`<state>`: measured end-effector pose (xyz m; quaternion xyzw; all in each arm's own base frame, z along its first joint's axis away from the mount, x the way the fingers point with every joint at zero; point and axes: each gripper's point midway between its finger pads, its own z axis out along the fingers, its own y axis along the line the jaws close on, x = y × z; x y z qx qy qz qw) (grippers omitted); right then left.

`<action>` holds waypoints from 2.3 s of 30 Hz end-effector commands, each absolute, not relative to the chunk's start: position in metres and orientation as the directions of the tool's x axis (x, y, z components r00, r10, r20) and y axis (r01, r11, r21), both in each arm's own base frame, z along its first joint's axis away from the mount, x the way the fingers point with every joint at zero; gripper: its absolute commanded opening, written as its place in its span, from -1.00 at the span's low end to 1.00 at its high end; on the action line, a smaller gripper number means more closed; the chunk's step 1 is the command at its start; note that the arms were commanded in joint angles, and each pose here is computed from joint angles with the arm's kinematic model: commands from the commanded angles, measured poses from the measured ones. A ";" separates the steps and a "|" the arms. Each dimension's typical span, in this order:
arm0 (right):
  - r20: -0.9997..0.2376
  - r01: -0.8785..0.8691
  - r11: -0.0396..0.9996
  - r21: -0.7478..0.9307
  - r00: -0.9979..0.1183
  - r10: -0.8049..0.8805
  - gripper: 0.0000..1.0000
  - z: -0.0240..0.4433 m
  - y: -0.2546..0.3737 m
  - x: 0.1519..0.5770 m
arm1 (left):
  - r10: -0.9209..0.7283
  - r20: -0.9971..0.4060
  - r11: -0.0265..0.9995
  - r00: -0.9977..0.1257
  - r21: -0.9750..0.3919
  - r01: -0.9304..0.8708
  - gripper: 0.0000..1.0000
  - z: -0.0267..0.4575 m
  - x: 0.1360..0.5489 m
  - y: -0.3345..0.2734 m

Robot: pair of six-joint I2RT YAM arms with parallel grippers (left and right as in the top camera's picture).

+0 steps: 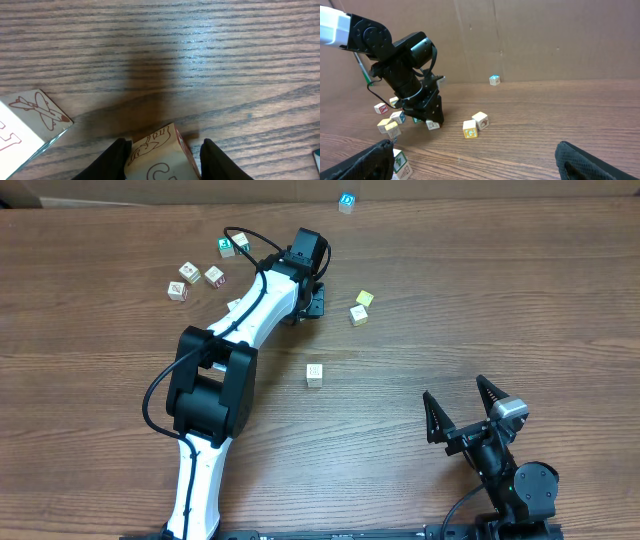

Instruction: Form a tower

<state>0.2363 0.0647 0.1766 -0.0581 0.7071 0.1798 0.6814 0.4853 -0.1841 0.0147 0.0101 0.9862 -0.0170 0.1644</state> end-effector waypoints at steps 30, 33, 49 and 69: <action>-0.984 -0.324 0.929 0.177 -0.060 0.166 1.00 0.175 0.064 0.237 | 0.050 -0.145 0.998 -0.988 0.039 0.045 -0.13 0.001 0.443 -0.168; -0.984 -0.324 0.929 0.177 -0.060 0.166 1.00 0.175 0.064 0.237 | 0.050 -0.145 0.998 -0.988 0.038 0.045 -0.04 0.001 0.443 -0.168; -0.984 -0.324 0.929 0.177 -0.060 0.166 1.00 0.175 0.064 0.237 | -0.127 -0.144 0.991 -0.981 0.019 -0.131 -0.25 0.001 0.441 -0.166; -0.984 -0.324 0.929 0.177 -0.060 0.166 1.00 0.175 0.064 0.237 | -0.211 -0.191 0.976 -0.959 0.011 -0.217 0.04 0.003 0.451 -0.165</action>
